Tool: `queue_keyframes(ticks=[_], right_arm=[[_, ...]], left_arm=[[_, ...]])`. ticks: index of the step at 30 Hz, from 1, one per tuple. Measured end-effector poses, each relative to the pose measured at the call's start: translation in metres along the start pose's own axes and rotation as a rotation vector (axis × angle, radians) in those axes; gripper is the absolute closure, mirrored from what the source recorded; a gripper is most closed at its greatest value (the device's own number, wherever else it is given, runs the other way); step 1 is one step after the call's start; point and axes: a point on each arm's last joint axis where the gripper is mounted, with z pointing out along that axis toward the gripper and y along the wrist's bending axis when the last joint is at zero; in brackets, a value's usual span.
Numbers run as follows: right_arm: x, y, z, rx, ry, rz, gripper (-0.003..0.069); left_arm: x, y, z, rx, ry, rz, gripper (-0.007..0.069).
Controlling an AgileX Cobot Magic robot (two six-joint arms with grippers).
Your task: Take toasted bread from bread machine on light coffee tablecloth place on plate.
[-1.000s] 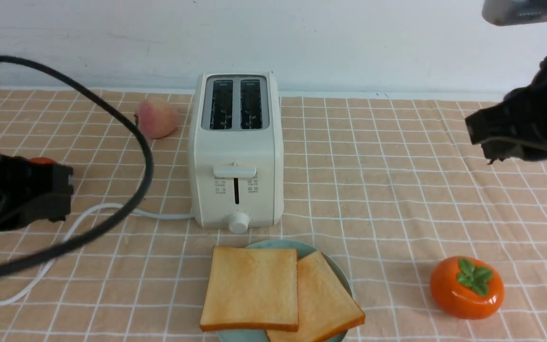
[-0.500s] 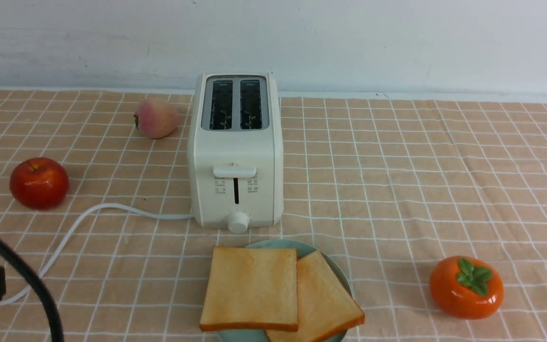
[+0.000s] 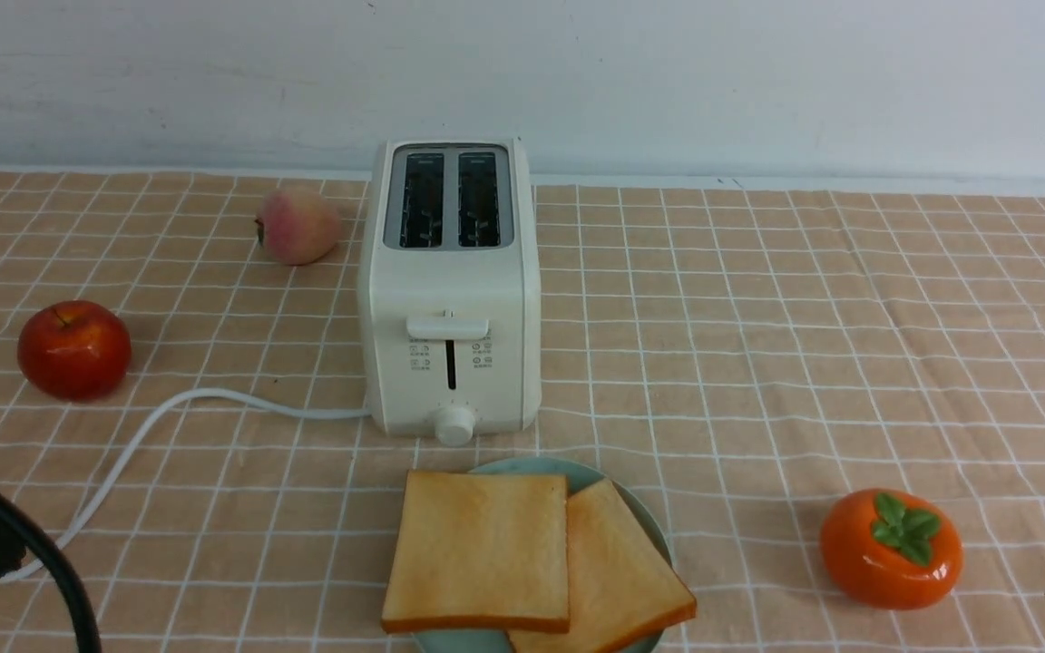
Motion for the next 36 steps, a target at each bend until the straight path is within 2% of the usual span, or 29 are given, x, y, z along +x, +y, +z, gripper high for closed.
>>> queue_keyframes(ticks=[11,20,24,28,33,36], right_arm=[[0.000,0.000,0.000,0.000,0.000,0.020,0.0664],[0.000,0.000,0.000,0.000,0.000,0.023,0.0659],[0.000,0.000,0.000,0.000,0.000,0.023,0.0655],[0.000,0.000,0.000,0.000,0.000,0.023,0.0655],[0.000,0.000,0.000,0.000,0.000,0.023,0.0648],[0.000,0.000,0.000,0.000,0.000,0.023,0.0645]], left_arm=[[0.000,0.000,-0.002,0.004,-0.006,-0.002,0.0639],[0.032,0.004,-0.038,0.103,-0.183,0.037,0.0639],[0.049,0.021,-0.036,0.019,-0.342,0.102,0.0639],[0.065,0.042,-0.019,-0.076,-0.514,0.083,0.0638],[0.104,0.072,0.019,-0.188,-0.408,0.089,0.0638],[0.117,0.079,0.027,-0.214,-0.332,0.073,0.0638]])
